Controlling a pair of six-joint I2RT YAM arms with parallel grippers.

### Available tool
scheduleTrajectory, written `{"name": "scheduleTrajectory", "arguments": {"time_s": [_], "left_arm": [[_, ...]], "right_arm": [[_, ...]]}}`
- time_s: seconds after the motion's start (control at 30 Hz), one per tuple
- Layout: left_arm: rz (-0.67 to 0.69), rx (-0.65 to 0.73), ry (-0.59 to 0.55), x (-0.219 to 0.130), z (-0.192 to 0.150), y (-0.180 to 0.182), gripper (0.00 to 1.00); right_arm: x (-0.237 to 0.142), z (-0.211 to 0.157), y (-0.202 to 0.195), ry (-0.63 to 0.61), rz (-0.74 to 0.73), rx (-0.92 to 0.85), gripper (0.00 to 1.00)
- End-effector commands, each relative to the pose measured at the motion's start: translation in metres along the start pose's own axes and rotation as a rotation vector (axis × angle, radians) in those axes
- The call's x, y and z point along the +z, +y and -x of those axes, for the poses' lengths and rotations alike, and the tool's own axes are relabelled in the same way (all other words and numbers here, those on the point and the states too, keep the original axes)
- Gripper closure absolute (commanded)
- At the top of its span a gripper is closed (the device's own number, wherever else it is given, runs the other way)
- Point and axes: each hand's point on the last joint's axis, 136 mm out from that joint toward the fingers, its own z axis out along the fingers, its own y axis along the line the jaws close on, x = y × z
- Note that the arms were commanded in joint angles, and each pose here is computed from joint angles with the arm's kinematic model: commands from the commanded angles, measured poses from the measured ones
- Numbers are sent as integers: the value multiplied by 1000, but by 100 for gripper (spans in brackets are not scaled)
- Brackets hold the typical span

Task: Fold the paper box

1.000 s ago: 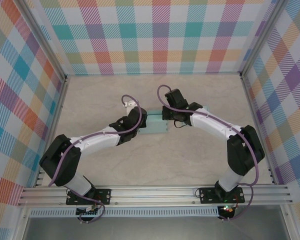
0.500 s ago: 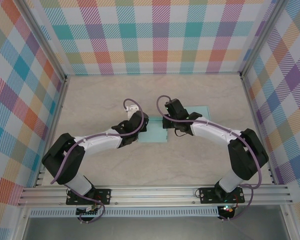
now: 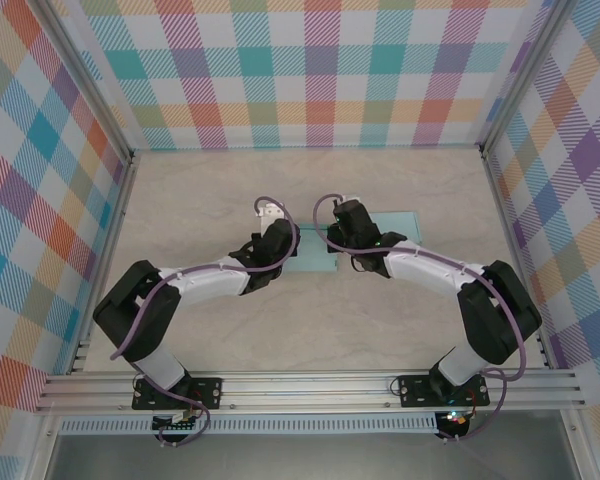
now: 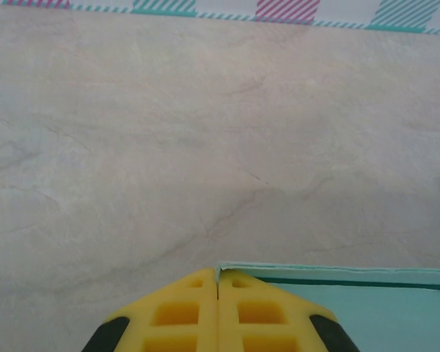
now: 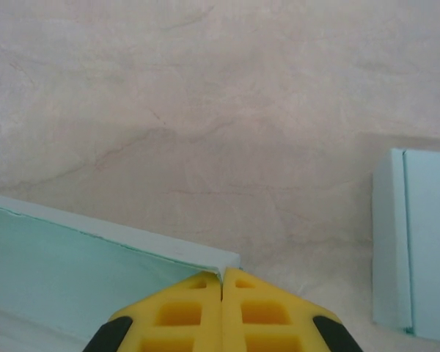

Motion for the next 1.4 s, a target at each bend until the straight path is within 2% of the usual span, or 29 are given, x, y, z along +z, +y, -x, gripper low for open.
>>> {"name": "scheduleTrajectory", "arguments": {"time_s": [0.0,0.2,0.4,0.57,0.67,0.77,0.83,0.97,1.23,1.37], "left_arm": [[-75,-16,-158,-1,44,-31,100],[-105,-1,-202,3,46,-38,100],[-97,-34,-174,3,27,-27,100],[-64,-76,-153,-2,15,-12,100],[-59,-96,-146,-5,13,-7,92],[-75,-122,-149,-12,16,-5,71],[-72,-143,-151,-18,19,-1,62],[-70,-168,-158,-31,30,4,56],[-60,-214,-137,-51,47,13,38],[-39,-221,-113,-52,49,17,35]], "right_arm": [[-8,37,17,-179,60,-43,95],[-12,43,14,-279,61,-71,94],[-6,21,7,-299,54,-72,94],[-11,16,6,-336,29,-99,95],[-13,18,7,-350,12,-121,95],[-11,17,8,-352,1,-145,95],[-10,16,7,-350,-11,-154,95],[-6,11,8,-339,-17,-171,95],[3,7,11,-315,-31,-199,95],[9,4,13,-300,-33,-209,94]]}}
